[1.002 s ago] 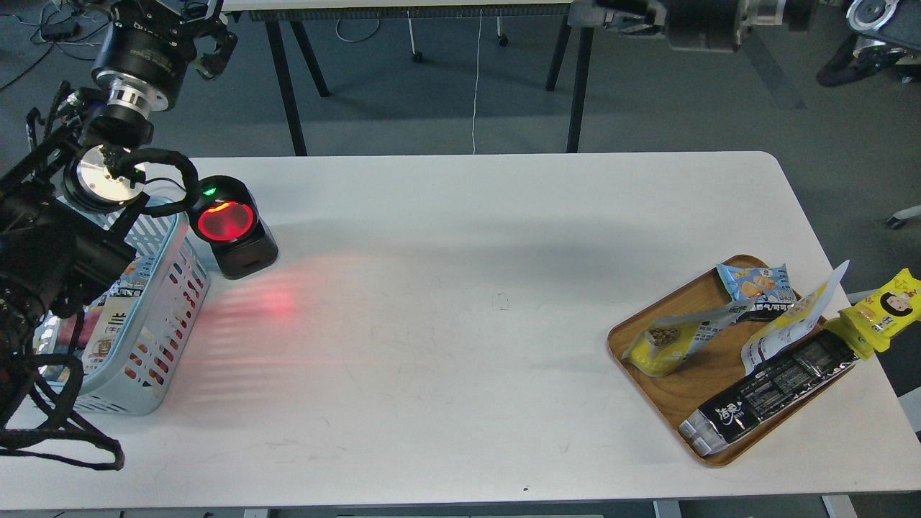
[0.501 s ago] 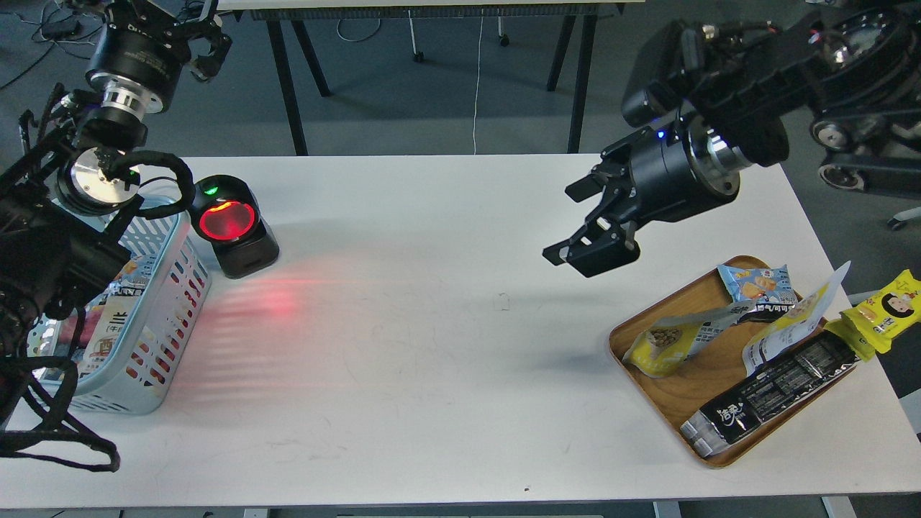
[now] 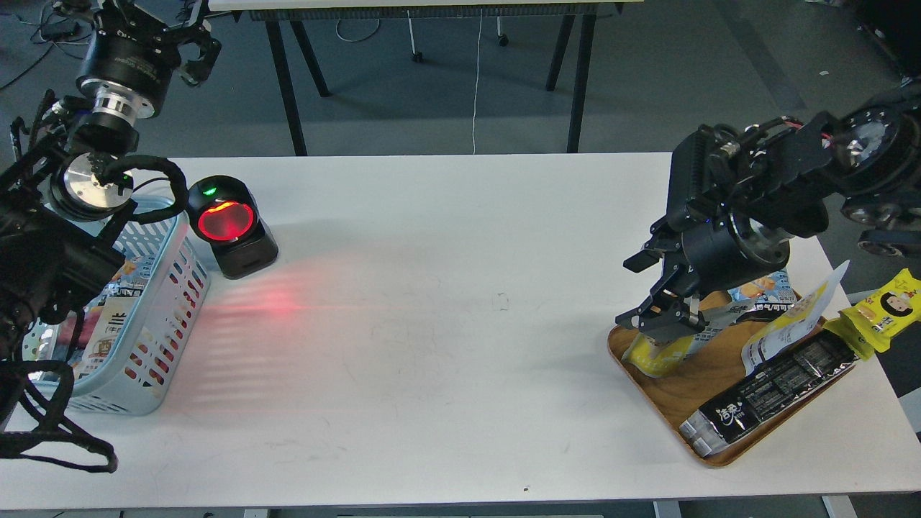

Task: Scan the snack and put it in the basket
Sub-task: 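Reach the right gripper down to the yellow chip bag on the tray, then grasp the yellow chip bag with the right gripper and lift it, then carry the bag toward the scanner and set it on the table, then open the right gripper and withdraw the right arm upward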

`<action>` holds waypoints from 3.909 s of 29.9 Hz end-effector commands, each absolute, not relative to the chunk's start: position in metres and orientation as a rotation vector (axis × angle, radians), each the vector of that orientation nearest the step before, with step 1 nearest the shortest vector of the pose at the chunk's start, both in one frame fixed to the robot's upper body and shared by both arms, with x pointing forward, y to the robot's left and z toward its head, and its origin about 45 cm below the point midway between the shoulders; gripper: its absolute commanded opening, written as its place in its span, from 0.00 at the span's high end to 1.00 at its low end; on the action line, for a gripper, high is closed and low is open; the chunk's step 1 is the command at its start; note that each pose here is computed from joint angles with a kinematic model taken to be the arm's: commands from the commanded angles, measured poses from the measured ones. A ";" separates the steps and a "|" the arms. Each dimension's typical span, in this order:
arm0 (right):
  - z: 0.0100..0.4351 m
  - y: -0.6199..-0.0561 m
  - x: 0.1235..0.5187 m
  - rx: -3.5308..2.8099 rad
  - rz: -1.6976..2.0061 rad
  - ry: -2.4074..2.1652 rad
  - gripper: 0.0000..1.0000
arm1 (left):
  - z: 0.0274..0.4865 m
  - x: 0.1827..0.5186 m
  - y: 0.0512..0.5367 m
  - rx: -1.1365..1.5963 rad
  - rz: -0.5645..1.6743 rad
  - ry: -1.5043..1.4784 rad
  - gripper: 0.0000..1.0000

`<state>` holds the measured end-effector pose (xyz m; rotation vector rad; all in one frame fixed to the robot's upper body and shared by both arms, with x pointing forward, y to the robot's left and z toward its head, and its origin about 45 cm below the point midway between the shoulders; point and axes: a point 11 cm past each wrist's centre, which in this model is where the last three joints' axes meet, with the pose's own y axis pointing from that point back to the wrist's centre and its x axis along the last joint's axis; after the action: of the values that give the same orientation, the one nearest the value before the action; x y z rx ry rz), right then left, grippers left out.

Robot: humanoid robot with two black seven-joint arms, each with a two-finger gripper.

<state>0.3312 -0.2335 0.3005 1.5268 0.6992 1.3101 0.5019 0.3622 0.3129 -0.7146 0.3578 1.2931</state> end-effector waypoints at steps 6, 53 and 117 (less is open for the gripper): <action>0.273 -0.257 0.318 1.475 1.262 0.824 0.32 | 0.313 0.501 0.364 -0.712 1.298 0.357 0.01; 0.342 -0.153 0.383 1.456 1.569 0.600 1.00 | 0.309 0.501 0.373 -0.702 1.329 0.353 0.01; 0.390 -0.111 0.414 1.871 1.625 0.101 0.23 | 0.308 0.501 0.378 -0.620 1.338 0.324 0.01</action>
<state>0.4046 -0.0840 0.3669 1.7881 0.2716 1.6700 0.5005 0.3847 0.3100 -0.6674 0.3328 1.3547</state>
